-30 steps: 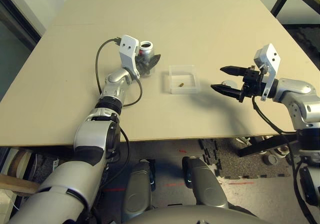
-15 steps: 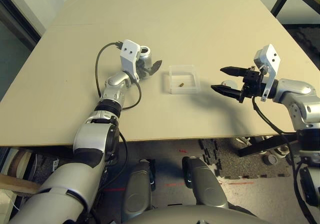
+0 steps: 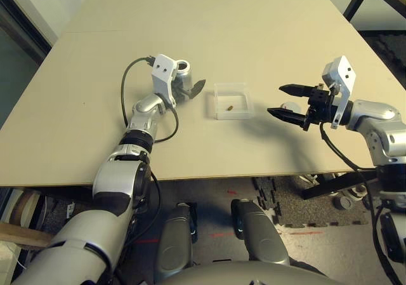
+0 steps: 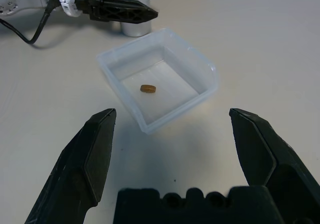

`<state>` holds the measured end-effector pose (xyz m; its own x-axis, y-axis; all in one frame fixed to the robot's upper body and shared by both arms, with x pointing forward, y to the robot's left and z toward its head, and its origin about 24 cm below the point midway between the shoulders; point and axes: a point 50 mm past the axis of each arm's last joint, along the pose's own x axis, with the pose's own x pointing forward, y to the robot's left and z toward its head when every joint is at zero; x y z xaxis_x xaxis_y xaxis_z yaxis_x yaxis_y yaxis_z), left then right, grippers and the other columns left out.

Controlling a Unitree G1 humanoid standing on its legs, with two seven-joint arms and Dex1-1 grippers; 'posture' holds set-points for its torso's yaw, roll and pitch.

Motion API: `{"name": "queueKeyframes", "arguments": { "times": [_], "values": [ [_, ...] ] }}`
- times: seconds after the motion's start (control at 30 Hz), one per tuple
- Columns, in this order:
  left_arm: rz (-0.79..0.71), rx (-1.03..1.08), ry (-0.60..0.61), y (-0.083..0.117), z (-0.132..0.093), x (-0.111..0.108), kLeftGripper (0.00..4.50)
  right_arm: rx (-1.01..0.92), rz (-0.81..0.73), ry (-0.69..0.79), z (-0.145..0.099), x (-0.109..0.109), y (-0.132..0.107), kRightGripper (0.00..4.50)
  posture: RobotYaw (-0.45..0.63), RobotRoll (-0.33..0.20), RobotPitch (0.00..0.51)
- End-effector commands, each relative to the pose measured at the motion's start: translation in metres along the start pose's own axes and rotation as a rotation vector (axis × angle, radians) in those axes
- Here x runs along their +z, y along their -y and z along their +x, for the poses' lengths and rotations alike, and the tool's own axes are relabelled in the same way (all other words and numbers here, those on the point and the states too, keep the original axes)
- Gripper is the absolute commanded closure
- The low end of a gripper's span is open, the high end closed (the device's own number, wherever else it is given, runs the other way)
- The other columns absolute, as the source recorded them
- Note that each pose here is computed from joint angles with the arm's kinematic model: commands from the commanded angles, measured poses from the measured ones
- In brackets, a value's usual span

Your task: Pour the medicine from the bottle into the box.

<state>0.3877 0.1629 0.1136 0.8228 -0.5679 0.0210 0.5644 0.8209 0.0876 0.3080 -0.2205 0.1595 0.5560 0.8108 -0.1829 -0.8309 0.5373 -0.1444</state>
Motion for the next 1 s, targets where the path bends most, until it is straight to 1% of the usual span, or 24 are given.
{"name": "queueKeyframes", "arguments": {
  "times": [0.03, 0.23, 0.67, 0.87, 1.0],
  "values": [
    [-0.021, -0.009, 0.005, -0.005, -0.013, -0.005, 0.07, -0.007, -0.010, 0.002, -0.001, 0.001, 0.001, 0.00, -0.15, 0.000, 0.166],
    [-0.011, -0.009, 0.016, -0.012, -0.032, -0.006, 0.07, -0.019, -0.008, 0.011, 0.000, 0.000, 0.004, 0.00, -0.14, 0.000, 0.163],
    [-0.041, 0.012, 0.006, -0.029, -0.090, 0.005, 0.07, -0.065, 0.005, 0.050, 0.000, -0.002, 0.009, 0.00, -0.12, 0.000, 0.154],
    [-0.060, 0.063, -0.005, -0.039, -0.109, 0.009, 0.07, -0.108, 0.015, 0.085, -0.005, 0.000, 0.013, 0.00, -0.12, 0.000, 0.152],
    [-0.068, 0.125, 0.009, -0.047, -0.117, 0.012, 0.07, -0.189, 0.031, 0.140, -0.012, 0.003, 0.018, 0.00, -0.12, 0.000, 0.151]
  ]
}}
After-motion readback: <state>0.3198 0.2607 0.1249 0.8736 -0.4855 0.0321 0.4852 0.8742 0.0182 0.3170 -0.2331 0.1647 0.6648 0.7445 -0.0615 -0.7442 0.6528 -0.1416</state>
